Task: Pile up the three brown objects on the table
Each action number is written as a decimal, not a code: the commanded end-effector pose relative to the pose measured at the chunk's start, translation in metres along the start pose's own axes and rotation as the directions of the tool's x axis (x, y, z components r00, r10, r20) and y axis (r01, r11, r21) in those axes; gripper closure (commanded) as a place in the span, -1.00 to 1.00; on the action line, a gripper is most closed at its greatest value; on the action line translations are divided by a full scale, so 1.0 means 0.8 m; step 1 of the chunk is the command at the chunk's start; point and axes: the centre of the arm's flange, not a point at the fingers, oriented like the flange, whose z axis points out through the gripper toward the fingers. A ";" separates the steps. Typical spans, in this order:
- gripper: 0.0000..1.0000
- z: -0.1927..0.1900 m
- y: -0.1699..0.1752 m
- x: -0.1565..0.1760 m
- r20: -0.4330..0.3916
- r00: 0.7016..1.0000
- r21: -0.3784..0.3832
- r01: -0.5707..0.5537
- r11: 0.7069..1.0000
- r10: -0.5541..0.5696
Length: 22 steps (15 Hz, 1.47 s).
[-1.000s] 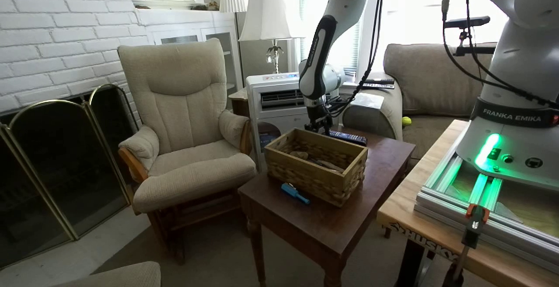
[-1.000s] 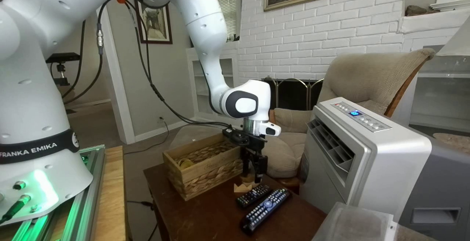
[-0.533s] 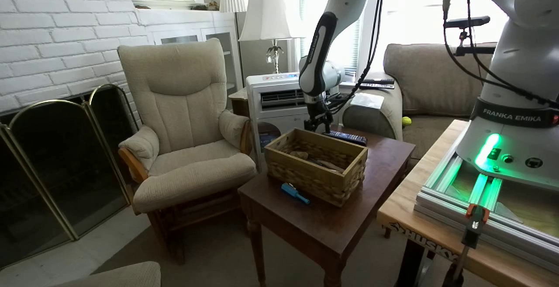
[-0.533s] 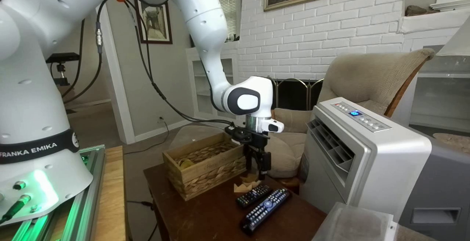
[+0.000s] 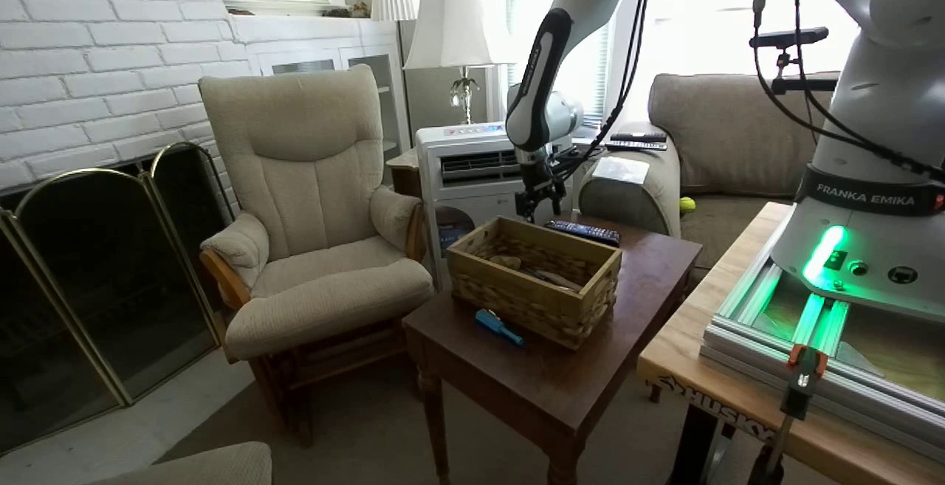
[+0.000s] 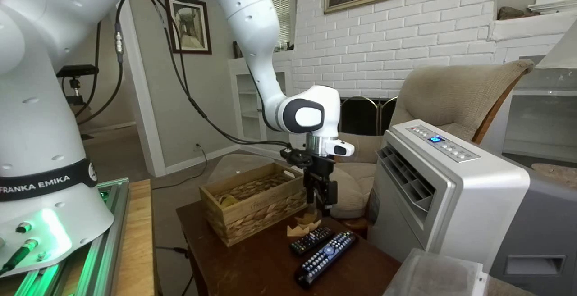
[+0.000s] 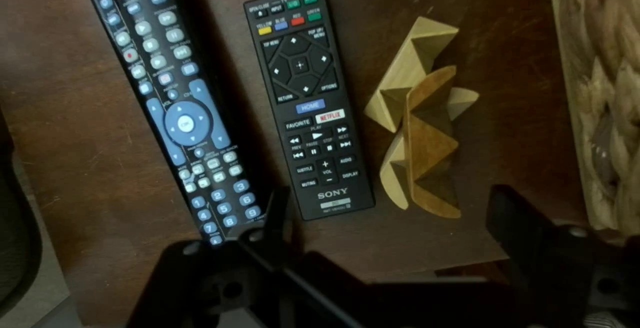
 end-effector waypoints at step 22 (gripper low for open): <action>-1.00 -0.008 0.025 -0.050 0.158 0.987 -0.095 0.056 0.994 -0.041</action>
